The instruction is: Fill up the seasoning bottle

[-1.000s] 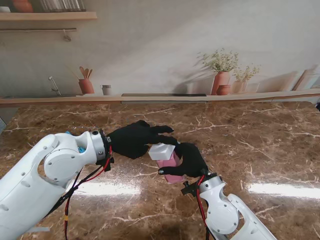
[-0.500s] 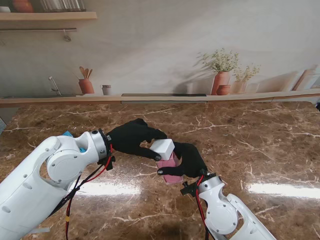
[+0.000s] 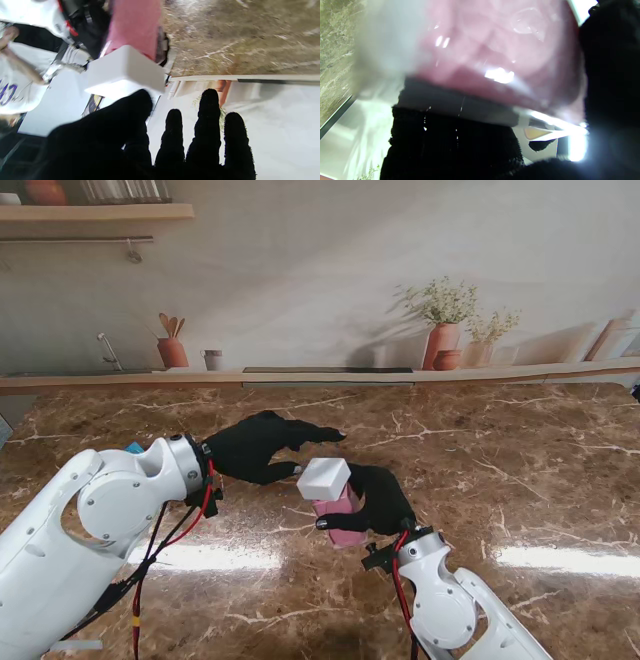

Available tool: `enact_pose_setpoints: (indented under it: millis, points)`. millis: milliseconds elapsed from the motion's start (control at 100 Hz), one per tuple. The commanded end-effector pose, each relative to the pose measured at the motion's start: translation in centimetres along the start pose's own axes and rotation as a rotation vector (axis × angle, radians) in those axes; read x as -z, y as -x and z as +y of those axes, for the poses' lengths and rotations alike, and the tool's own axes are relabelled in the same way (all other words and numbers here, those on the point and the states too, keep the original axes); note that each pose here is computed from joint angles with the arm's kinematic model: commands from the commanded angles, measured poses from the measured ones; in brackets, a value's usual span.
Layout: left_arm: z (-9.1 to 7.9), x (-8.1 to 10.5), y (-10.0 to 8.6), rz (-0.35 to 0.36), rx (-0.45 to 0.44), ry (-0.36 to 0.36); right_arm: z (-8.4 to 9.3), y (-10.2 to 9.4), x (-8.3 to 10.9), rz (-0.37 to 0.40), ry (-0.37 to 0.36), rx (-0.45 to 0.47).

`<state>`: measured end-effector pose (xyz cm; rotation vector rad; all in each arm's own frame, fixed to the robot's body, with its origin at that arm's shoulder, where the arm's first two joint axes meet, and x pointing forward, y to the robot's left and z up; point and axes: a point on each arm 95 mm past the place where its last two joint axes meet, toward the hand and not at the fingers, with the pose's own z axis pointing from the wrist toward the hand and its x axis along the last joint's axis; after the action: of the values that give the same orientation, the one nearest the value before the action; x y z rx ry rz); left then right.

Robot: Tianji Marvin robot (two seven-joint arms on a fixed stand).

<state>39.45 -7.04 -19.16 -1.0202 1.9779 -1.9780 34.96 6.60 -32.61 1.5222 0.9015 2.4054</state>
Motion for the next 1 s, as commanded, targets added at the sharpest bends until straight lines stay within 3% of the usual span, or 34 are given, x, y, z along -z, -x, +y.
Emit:
enact_pose_setpoints:
  millis: [0,140,380,690,990]
  points:
    - [0.3,0.0,-0.1,0.003,-0.03,-0.007,-0.2,-0.1,0.1,-0.004,-0.003,-0.011]
    - [0.7,-0.2,-0.5,0.049,-0.101,0.009,-0.2,-0.2,0.0,-0.002,-0.005,-0.01]
    - [1.4,-0.6,-1.0,0.103,-0.103,0.036,-0.3,-0.2,0.0,-0.007,-0.011,-0.003]
    - [1.2,-0.9,-0.7,0.094,-0.212,0.094,-0.4,-0.4,-0.1,-0.001,-0.009,-0.008]
    - [1.6,-1.6,-0.4,0.087,-0.219,0.053,-0.4,-0.4,-0.2,-0.001,-0.006,-0.009]
